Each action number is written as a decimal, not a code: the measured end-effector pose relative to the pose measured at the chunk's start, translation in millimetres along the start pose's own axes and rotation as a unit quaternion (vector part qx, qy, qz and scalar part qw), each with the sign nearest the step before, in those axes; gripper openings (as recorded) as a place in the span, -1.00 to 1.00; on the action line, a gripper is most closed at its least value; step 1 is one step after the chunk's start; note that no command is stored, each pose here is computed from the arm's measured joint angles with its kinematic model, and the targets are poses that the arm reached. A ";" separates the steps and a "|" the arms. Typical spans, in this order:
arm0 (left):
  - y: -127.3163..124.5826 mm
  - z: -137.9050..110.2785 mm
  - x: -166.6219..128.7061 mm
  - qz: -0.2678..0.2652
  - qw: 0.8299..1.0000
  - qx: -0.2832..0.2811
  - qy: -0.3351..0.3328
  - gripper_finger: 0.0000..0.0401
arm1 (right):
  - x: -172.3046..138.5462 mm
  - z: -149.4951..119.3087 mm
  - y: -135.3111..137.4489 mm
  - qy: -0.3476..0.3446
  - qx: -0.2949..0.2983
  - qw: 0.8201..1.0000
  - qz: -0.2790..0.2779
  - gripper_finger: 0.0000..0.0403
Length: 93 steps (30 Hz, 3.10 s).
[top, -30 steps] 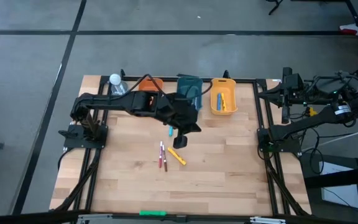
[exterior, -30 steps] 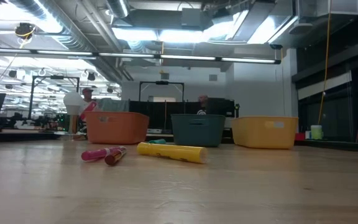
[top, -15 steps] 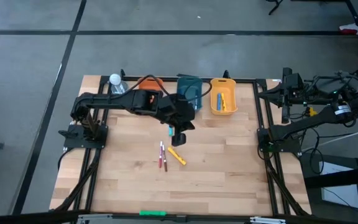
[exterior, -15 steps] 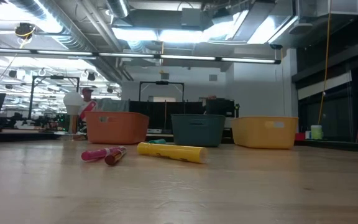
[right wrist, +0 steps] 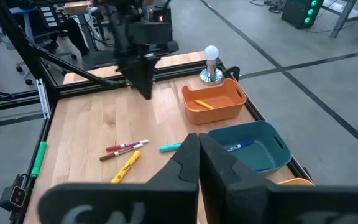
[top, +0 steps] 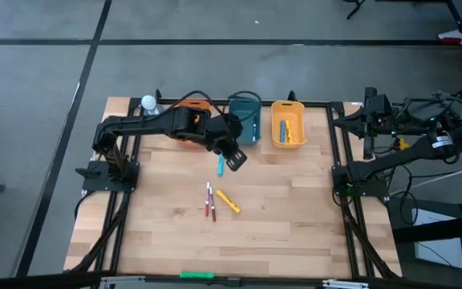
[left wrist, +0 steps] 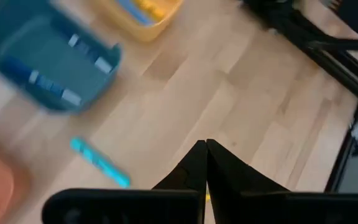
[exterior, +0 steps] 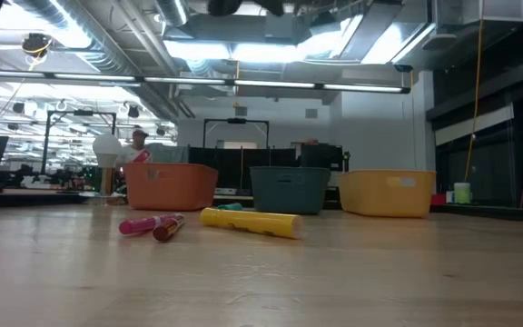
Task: Pick & Place Markers
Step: Put the light blue highlighter pen into the yellow bin
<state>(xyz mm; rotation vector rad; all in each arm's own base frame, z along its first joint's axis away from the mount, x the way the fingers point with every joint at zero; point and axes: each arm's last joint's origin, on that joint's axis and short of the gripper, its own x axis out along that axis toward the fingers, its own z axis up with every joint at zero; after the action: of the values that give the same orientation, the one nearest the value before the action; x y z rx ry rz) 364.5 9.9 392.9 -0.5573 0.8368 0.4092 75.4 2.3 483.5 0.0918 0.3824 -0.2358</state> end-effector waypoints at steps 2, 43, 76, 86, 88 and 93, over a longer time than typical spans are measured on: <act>4.6 -0.4 0.3 0.013 0.999 -0.042 0.011 -0.99 | 0.0 0.0 0.0 0.000 0.000 1.000 0.000 -1.00; 56.6 -38.3 72.9 0.150 0.947 -0.264 0.110 -0.99 | 0.1 -1.1 -0.2 0.006 -0.007 1.000 -0.001 -1.00; 95.5 -75.8 152.4 0.155 0.924 -0.313 0.156 -0.99 | 0.1 -1.1 -0.2 0.006 -0.019 1.000 -0.002 -1.00; 99.9 -78.0 172.7 0.156 0.925 -0.306 0.163 -0.99 | 0.1 -1.4 -0.3 0.007 -0.019 1.000 -0.002 -1.00; 100.2 -79.6 175.7 0.158 0.924 -0.305 0.168 -0.99 | 0.1 -1.4 -0.3 0.007 -0.019 1.000 -0.002 -1.00; 102.1 -81.8 182.2 0.164 0.922 -0.304 0.173 -0.99 | 0.0 -1.4 -0.3 0.007 -0.019 1.000 -0.002 -1.00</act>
<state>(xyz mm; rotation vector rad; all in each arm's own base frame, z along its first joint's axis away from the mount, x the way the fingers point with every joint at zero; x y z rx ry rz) 372.3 62.3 174.9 -1.0938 1.1534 0.9136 74.9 2.2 482.1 0.0563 0.4006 -0.2312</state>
